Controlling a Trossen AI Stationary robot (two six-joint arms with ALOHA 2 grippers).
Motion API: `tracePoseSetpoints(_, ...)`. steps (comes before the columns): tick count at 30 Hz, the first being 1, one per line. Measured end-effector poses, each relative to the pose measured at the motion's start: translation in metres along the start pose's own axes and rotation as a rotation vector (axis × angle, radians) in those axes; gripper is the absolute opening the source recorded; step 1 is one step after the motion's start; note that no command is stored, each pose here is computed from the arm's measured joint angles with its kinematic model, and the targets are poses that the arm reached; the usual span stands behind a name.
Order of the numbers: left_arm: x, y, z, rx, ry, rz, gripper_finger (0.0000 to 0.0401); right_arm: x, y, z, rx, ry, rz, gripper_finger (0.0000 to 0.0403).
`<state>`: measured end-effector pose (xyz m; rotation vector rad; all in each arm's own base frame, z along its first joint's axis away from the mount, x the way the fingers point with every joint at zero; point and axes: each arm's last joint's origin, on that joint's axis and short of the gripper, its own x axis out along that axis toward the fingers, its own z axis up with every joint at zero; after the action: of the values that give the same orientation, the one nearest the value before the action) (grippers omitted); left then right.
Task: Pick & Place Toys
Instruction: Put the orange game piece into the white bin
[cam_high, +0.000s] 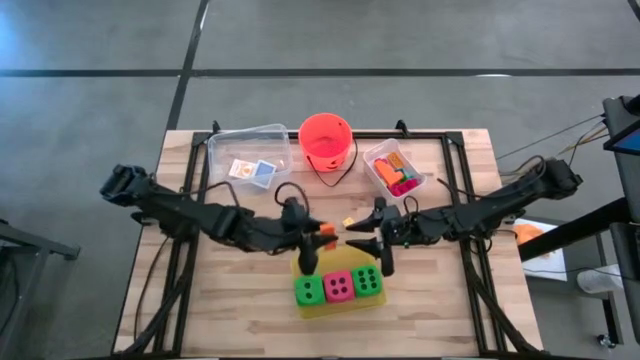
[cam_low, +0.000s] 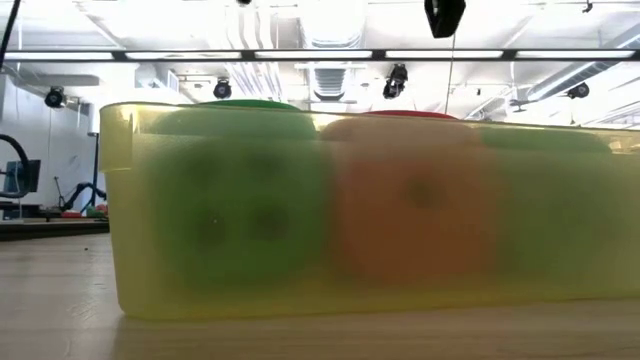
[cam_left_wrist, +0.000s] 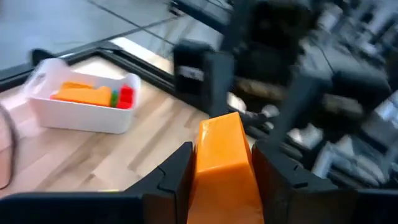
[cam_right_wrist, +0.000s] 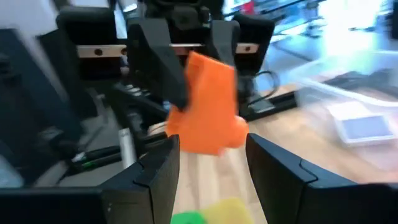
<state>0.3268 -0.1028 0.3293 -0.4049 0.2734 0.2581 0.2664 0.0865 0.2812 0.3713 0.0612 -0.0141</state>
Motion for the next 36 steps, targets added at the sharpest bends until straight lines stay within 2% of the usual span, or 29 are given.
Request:
tracePoseSetpoints(5,0.01,0.016,-0.001,-0.102,-0.014,0.14,0.0123,0.014,0.001,-0.001,-0.034,0.023,-0.16,0.018)
tracePoseSetpoints(8,0.011,0.025,-0.002,-0.11,-0.027,0.257,0.0123,0.022,0.004,0.004,-0.062,0.054,-0.263,0.018)
tracePoseSetpoints(11,0.01,0.029,-0.004,-0.101,-0.038,0.324,0.0123,0.031,0.007,0.007,-0.078,0.096,-0.358,0.018)
tracePoseSetpoints(24,0.009,0.028,-0.007,-0.078,-0.027,0.333,0.0122,0.072,0.021,0.022,-0.151,0.184,-0.461,0.018)
tracePoseSetpoints(36,0.003,0.02,-0.013,0.007,0.048,0.266,0.0122,0.07,0.024,0.023,-0.127,0.222,-0.418,0.0179)
